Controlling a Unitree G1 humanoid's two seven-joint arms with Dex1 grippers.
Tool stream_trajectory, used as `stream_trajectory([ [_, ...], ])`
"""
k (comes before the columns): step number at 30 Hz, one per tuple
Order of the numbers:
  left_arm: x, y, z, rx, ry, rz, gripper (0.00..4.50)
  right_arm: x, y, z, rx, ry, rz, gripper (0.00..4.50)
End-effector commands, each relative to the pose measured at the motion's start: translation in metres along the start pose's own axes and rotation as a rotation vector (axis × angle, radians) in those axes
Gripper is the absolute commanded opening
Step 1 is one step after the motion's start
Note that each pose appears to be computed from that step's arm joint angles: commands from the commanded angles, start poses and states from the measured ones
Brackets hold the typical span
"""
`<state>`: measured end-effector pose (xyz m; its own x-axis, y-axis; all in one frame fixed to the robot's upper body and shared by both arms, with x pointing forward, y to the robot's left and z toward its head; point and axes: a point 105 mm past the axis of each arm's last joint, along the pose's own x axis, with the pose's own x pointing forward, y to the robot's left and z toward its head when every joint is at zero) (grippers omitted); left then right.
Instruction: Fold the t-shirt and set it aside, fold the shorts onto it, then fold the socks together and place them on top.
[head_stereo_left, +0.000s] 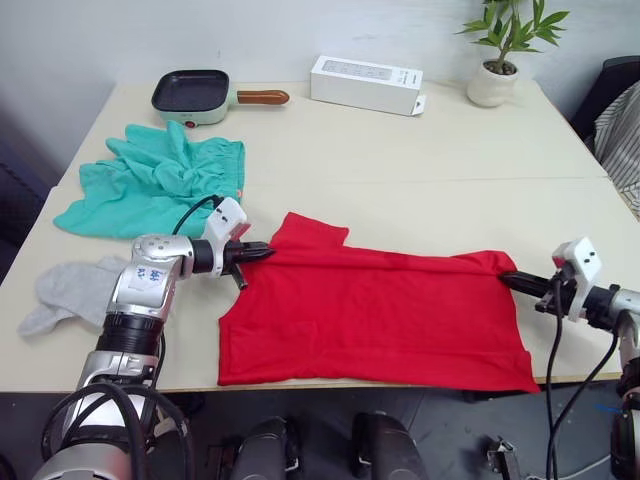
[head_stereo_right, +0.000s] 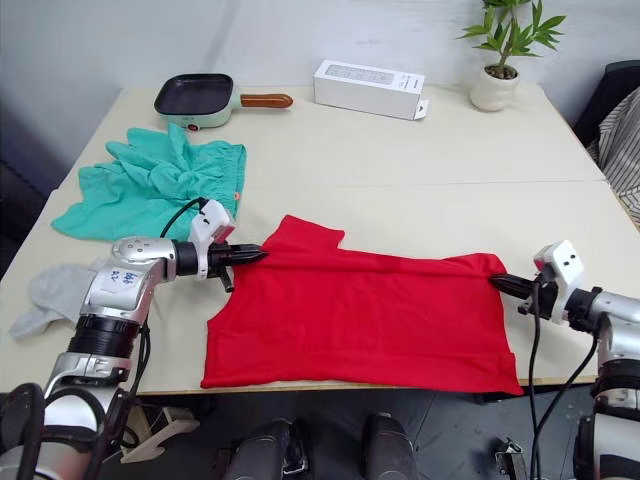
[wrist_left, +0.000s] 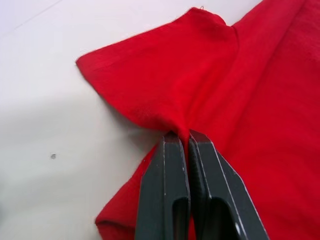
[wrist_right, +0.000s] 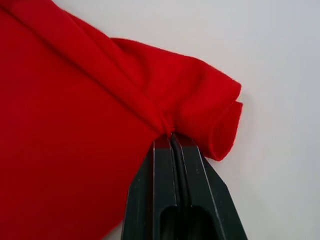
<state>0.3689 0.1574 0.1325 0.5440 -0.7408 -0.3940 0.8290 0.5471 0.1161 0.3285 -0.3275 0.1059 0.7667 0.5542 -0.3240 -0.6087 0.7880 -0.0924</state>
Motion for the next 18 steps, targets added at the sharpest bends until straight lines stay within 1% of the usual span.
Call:
stream_trajectory([
  [1, -0.007, 0.0, 0.001, -0.003, 0.013, 0.009, 0.49, -0.004, -0.001, 0.004, 0.032, -0.003, -0.011, 0.0],
  [2, -0.01, 0.001, 0.001, -0.014, 0.017, 0.008, 0.67, -0.006, 0.001, 0.005, 0.022, 0.001, -0.002, 0.18],
  [4, -0.016, 0.003, 0.003, -0.033, 0.012, -0.001, 1.31, -0.011, 0.001, 0.008, -0.001, 0.006, 0.003, 0.64],
  [6, -0.022, 0.005, 0.007, -0.048, 0.009, -0.017, 1.91, -0.017, 0.0, 0.013, -0.03, 0.014, -0.001, 1.25],
  [10, -0.033, 0.003, 0.024, -0.111, -0.032, -0.109, 3.25, -0.03, 0.0, 0.029, -0.073, 0.011, 0.01, 2.73],
  [12, -0.035, 0.005, 0.032, -0.162, -0.029, -0.12, 3.91, -0.035, -0.001, 0.037, -0.112, 0.0, 0.002, 3.46],
  [14, -0.033, 0.012, 0.038, -0.196, -0.012, -0.1, 4.5, -0.038, -0.003, 0.043, -0.155, -0.005, -0.01, 4.2],
  [15, -0.03, 0.016, 0.044, -0.213, -0.021, -0.085, 4.5, -0.039, -0.003, 0.045, -0.173, -0.008, -0.017, 4.49],
  [17, -0.02, 0.027, 0.052, -0.25, -0.036, -0.029, 4.5, -0.039, -0.007, 0.05, -0.225, -0.026, -0.044, 4.49],
  [18, -0.013, 0.031, 0.053, -0.269, -0.023, -0.011, 4.5, -0.037, -0.008, 0.051, -0.262, -0.024, -0.048, 4.49],
])
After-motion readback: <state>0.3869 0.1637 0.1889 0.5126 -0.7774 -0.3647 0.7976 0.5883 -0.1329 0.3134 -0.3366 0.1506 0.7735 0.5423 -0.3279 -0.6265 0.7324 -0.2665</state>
